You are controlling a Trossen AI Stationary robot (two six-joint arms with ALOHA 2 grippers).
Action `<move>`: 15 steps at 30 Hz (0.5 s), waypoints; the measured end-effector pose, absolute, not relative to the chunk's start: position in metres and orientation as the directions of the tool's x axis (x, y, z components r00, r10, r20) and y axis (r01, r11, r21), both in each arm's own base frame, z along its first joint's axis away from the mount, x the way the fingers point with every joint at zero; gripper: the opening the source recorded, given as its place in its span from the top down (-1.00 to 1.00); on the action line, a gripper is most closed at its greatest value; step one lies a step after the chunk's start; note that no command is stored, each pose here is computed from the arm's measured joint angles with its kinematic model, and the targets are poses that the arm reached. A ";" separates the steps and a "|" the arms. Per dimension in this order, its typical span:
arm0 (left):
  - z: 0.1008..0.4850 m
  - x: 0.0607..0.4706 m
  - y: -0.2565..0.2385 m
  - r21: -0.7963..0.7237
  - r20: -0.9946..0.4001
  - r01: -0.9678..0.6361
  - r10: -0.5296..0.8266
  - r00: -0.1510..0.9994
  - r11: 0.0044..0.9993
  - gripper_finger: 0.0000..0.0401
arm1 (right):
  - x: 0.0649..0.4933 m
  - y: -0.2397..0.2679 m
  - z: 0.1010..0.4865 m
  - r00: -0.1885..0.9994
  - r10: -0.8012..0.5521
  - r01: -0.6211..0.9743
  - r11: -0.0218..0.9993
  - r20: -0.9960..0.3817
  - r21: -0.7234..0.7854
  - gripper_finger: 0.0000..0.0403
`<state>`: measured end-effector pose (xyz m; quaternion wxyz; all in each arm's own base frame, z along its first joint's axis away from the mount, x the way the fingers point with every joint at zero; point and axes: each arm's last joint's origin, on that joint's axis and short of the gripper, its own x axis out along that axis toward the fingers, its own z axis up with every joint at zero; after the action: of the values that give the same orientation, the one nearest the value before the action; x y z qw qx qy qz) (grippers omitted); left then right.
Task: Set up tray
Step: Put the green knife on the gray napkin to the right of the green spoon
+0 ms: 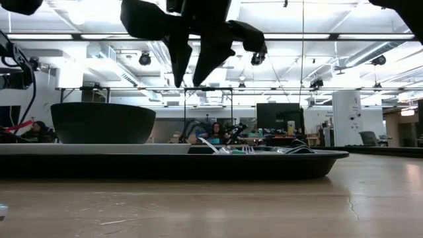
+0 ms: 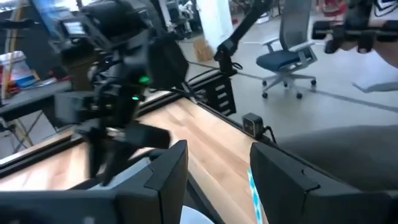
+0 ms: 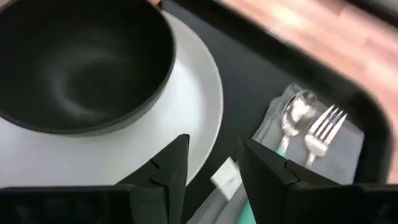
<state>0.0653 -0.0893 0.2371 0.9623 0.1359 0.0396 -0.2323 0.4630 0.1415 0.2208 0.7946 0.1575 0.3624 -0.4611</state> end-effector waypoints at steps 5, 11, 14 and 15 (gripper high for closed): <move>0.233 0.071 -0.101 0.262 -0.172 0.472 -0.441 0.881 0.841 0.23 | 0.459 0.138 0.223 0.295 -0.710 0.835 0.517 -0.640 -0.189 0.40; 0.224 0.079 -0.115 0.300 -0.226 0.480 -0.427 0.875 0.824 0.23 | 0.451 0.133 0.229 0.268 -0.804 0.826 0.475 -0.531 -0.302 0.39; 0.222 0.082 -0.122 0.320 -0.257 0.484 -0.417 0.872 0.814 0.23 | 0.447 0.132 0.235 0.264 -0.812 0.830 0.466 -0.521 -0.306 0.39; 0.221 0.083 -0.123 0.329 -0.268 0.483 -0.411 0.872 0.811 0.23 | 0.446 0.131 0.237 0.267 -0.810 0.832 0.467 -0.523 -0.299 0.40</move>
<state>0.0830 -0.1232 0.2206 0.9472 0.1967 0.0923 -0.2359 0.4462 0.1314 0.2372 0.7956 0.0177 0.3173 -0.5158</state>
